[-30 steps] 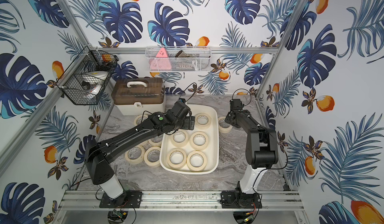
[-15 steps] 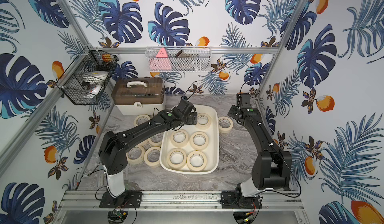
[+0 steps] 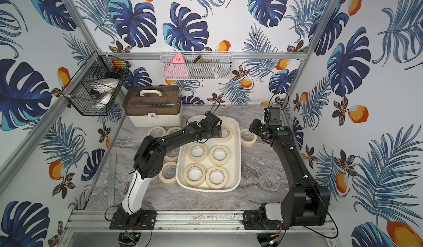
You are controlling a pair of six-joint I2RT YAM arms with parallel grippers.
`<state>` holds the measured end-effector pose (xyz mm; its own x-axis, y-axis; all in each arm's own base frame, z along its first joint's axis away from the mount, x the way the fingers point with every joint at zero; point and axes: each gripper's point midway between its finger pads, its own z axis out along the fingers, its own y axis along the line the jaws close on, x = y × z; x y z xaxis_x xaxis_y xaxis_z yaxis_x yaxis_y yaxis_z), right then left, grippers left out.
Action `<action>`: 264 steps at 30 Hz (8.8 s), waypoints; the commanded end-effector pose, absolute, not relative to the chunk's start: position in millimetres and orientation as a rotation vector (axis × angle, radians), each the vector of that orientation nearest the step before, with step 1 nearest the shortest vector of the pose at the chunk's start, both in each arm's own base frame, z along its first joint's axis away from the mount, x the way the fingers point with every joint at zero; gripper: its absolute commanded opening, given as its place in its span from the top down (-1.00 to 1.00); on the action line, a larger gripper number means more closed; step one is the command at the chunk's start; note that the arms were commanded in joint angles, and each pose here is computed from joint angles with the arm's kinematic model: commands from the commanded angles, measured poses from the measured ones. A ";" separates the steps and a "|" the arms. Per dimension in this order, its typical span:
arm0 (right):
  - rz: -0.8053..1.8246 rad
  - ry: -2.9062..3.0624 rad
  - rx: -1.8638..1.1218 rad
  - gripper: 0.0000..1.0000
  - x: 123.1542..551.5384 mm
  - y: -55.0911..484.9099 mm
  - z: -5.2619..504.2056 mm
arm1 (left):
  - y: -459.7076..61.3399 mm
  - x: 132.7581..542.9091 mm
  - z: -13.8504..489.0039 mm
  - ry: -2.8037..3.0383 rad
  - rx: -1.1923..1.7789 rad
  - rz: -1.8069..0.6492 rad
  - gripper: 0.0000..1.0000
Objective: Take out the art tape in the storage box
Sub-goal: Pick up the art tape from the storage box, then place the art tape at the center of the board, then pick up the art tape from the storage box.
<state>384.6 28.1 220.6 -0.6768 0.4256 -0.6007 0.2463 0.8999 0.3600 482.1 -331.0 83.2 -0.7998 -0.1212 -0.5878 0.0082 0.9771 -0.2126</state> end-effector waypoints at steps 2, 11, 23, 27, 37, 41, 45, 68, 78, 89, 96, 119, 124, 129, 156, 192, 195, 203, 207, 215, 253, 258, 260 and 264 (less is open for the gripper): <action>0.321 2.358 0.462 -0.15 378.1 28.9 220.0 | -342.3 495.9 69.7 2.477 -0.100 -0.302 -0.81; 0.288 2.364 0.448 -0.14 373.5 25.4 220.8 | -350.4 515.6 40.1 2.488 -0.079 -0.239 -0.45; 0.321 2.360 0.441 -0.14 371.4 29.6 221.1 | -348.3 514.2 52.6 2.459 -0.066 -0.246 0.61; 0.352 2.356 0.436 -0.13 371.3 33.5 221.8 | -343.4 510.9 71.9 2.437 -0.043 -0.244 0.81; 0.438 2.331 0.411 -0.13 368.9 44.0 226.7 | -337.3 480.9 143.5 2.364 0.108 -0.152 1.00; 0.470 2.315 0.401 -0.13 367.6 47.9 232.0 | -346.4 466.8 173.3 2.315 0.171 -0.131 1.00; 0.549 2.296 0.329 -0.16 366.2 60.7 239.3 | -362.2 453.8 198.4 2.280 0.222 -0.128 1.00; 0.464 2.318 0.229 -0.22 369.4 68.8 220.1 | -434.8 417.6 233.2 2.235 0.363 -0.311 0.93; 0.391 2.367 0.198 0.71 373.3 73.9 210.1 | -436.4 414.7 221.2 2.270 0.392 -0.293 0.82; 0.371 2.383 0.225 1.00 376.6 71.0 202.3 | -420.2 398.4 258.0 2.203 0.349 -0.399 -0.57; 0.281 2.373 0.265 1.00 388.2 59.1 206.5 | -407.9 381.6 300.9 2.132 0.361 -0.543 -0.83; -0.128 2.276 0.864 1.00 441.6 -103.5 156.0 | -295.0 359.3 296.2 2.217 0.155 -0.483 -0.91; -0.162 2.323 0.902 1.00 448.1 -121.2 130.7 | -279.0 354.1 289.1 2.237 0.122 -0.476 -0.92; -0.170 2.368 0.907 1.00 452.8 -125.3 106.5 | -275.4 350.9 283.4 2.260 0.122 -0.479 -0.92; -0.196 2.553 0.935 0.67 457.2 -124.9 25.7 | -269.3 344.3 286.0 2.272 0.114 -0.480 -0.92; 0.308 2.364 0.576 -0.12 420.8 -9.1 226.1 | -238.3 325.5 183.7 2.485 -0.110 -0.325 -0.78; 0.329 2.379 0.504 -0.12 412.8 17.2 232.6 | -236.4 324.5 164.4 2.514 -0.153 -0.303 -0.71; 0.388 2.409 0.369 -0.11 396.6 70.8 236.7 | -227.3 327.9 124.0 2.549 -0.296 -0.210 -0.43; 0.393 2.415 0.345 -0.11 393.4 80.5 235.7 | -224.3 330.9 110.2 2.539 -0.355 -0.184 -0.31; 0.384 2.411 0.335 -0.12 390.7 81.8 236.8 | -218.7 336.6 87.3 2.552 -0.427 -0.115 -0.24; 0.507 2.421 0.260 -0.13 373.4 112.0 229.1 | -213.8 370.7 71.5 2.524 -0.308 -0.025 0.96; 0.528 2.425 0.229 -0.13 366.1 123.4 228.9 | -221.8 372.5 98.7 2.504 -0.159 -0.032 0.99; 0.540 2.422 0.214 -0.13 363.4 128.8 229.6 | -224.6 372.4 111.6 2.490 -0.111 -0.015 1.00; 0.559 2.414 0.178 -0.12 357.3 140.7 231.4 | -232.3 371.4 140.1 2.456 -0.047 -0.007 1.00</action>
